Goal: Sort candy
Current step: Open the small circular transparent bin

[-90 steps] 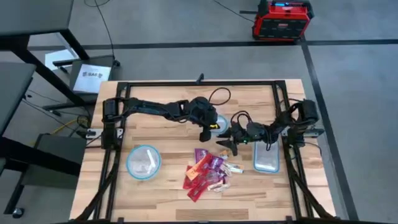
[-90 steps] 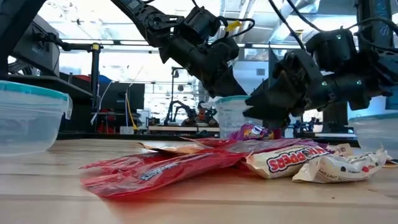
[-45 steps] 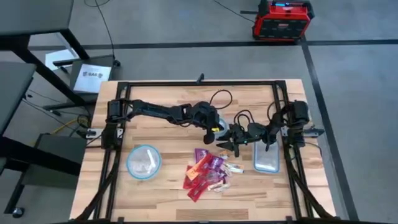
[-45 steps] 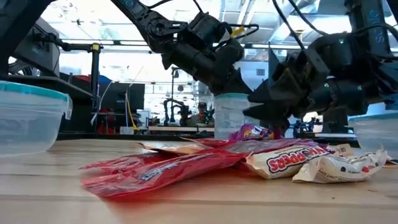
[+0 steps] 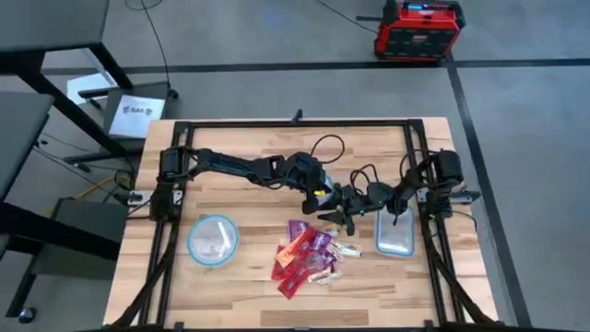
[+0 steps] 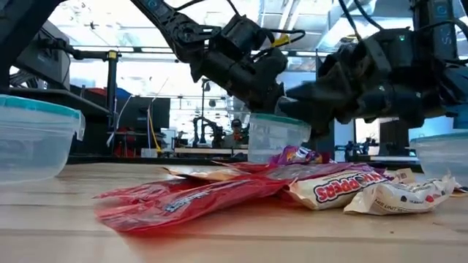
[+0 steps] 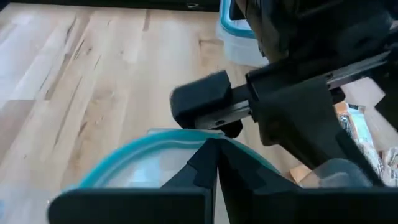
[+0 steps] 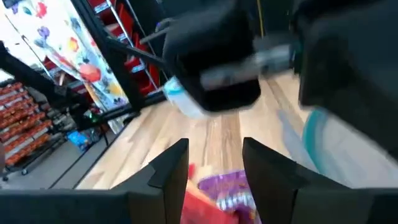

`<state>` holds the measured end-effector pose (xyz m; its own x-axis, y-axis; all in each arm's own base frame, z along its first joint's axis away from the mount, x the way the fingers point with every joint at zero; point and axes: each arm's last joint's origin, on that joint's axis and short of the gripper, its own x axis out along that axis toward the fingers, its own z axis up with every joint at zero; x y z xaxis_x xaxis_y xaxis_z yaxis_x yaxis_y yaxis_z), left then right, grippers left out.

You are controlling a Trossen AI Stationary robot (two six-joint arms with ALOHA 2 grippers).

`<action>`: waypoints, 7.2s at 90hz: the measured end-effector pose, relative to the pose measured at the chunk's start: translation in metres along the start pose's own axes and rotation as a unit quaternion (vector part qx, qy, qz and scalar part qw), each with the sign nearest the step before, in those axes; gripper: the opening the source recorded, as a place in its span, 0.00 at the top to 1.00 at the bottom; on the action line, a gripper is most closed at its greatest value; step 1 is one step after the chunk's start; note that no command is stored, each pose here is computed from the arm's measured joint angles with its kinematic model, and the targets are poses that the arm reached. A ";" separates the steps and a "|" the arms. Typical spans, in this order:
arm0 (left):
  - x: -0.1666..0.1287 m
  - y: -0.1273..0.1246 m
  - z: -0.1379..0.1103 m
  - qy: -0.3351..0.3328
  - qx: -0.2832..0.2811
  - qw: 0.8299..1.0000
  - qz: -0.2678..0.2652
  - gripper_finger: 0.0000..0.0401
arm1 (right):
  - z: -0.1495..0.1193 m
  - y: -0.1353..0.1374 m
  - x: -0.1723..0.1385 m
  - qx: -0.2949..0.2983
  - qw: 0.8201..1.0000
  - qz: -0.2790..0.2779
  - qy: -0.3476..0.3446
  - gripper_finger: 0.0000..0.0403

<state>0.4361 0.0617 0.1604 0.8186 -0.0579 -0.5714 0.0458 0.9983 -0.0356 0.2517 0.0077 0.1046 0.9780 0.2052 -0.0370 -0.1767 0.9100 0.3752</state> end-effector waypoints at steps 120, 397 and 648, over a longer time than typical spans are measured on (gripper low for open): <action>-0.107 -0.011 0.065 -0.053 0.006 0.998 0.021 1.00 | 0.051 0.015 0.003 -0.045 0.999 -0.007 0.008 0.66; -0.172 -0.028 0.007 -0.142 -0.110 0.973 0.143 1.00 | 0.043 -0.026 -0.028 0.017 0.982 -0.119 0.147 0.42; -0.126 -0.027 0.074 0.051 0.065 0.990 0.112 1.00 | 0.052 -0.005 0.009 -0.406 0.886 -0.154 0.161 0.64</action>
<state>0.3740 0.0420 0.2943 0.7553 0.1708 -0.6327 -0.0511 0.9779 0.2029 0.2674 -0.0137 0.1510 0.9345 -0.1250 -0.3333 -0.0559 0.8731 -0.4844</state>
